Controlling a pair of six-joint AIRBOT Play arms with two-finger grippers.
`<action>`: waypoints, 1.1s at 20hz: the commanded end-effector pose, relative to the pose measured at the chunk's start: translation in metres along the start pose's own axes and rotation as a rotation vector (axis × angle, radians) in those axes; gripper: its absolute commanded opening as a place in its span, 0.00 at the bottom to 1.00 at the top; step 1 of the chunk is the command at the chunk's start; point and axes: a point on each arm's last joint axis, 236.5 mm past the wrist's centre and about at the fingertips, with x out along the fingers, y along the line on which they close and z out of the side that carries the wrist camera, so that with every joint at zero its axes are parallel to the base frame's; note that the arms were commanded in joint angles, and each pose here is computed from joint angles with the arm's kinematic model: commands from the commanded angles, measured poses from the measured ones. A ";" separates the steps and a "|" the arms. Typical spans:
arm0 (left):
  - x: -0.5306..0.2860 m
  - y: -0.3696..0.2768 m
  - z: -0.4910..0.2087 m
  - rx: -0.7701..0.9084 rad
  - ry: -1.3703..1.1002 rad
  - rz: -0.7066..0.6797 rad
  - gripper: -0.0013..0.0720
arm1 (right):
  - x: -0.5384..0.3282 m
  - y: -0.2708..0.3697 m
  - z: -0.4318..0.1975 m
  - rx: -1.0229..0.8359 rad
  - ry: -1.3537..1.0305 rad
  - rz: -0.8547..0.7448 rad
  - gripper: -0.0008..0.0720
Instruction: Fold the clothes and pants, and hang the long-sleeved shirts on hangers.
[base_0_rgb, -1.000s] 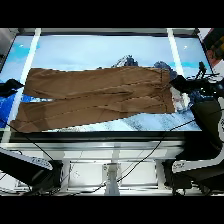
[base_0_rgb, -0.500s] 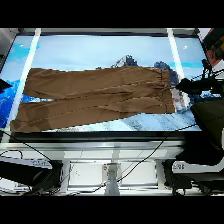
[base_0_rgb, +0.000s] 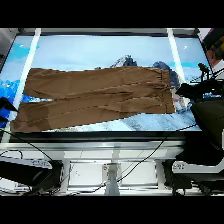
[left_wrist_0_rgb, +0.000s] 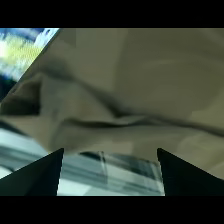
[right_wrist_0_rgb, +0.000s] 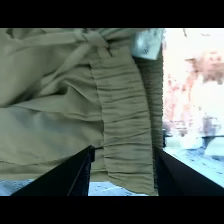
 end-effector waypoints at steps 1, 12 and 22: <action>0.026 0.033 -0.026 -0.175 0.128 0.124 0.87 | 0.000 -0.004 -0.003 -0.007 0.014 -0.018 0.61; 0.031 0.037 0.025 -0.332 -0.097 0.117 0.87 | 0.000 -0.005 -0.003 -0.008 0.014 -0.019 0.61; 0.032 0.032 0.025 -0.349 -0.090 0.095 0.51 | 0.000 -0.005 -0.002 -0.008 0.010 -0.021 0.61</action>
